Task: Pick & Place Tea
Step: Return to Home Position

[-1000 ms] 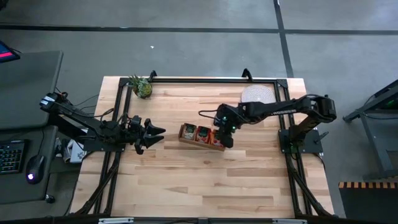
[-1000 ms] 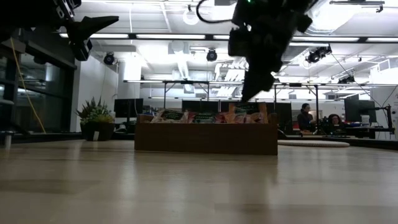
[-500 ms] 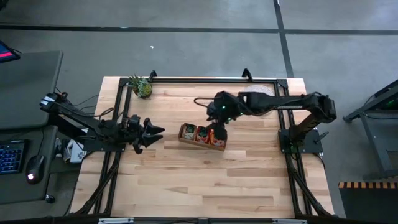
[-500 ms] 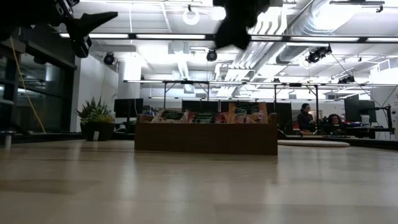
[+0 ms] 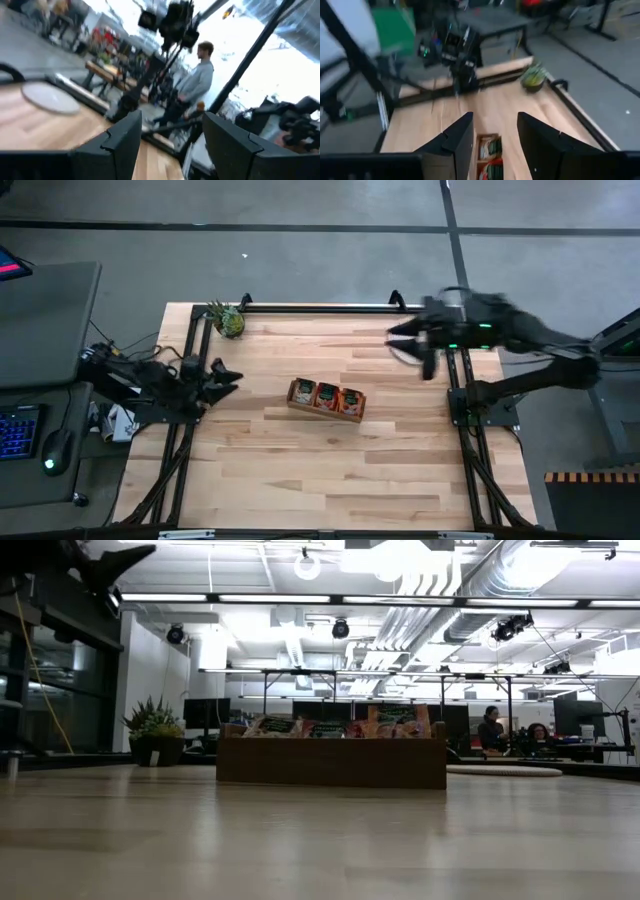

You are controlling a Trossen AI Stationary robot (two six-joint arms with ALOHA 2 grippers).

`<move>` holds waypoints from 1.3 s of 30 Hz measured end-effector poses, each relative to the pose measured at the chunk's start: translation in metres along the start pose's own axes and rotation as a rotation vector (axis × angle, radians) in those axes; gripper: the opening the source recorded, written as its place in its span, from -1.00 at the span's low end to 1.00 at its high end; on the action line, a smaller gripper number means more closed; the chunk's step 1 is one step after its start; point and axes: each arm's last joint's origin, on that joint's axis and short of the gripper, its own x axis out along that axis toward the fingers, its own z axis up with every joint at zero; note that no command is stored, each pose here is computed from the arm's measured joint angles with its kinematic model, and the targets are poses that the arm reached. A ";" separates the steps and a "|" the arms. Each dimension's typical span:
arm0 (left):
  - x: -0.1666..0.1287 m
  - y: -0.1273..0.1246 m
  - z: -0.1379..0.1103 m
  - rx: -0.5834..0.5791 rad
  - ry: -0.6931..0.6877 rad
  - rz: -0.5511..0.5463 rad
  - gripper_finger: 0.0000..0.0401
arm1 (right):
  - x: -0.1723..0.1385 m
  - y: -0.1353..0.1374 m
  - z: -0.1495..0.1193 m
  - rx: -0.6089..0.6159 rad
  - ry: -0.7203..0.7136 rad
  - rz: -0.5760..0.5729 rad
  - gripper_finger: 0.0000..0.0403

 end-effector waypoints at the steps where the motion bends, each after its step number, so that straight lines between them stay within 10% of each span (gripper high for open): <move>1: -0.005 0.001 0.004 0.008 -0.023 0.002 0.04 | -0.014 0.000 -0.003 0.017 -0.030 -0.012 -0.27; 15: -0.019 -0.003 0.031 0.142 0.032 0.083 0.04 | -0.115 -0.013 -0.076 0.186 -0.235 -0.027 -0.60; 20: -0.020 0.000 0.024 0.119 0.090 0.100 0.04 | -0.114 -0.019 -0.105 0.183 -0.227 -0.017 -0.96; 39: -0.022 0.009 0.014 0.087 0.161 0.224 0.04 | -0.083 -0.035 -0.185 0.248 -0.470 0.013 -1.00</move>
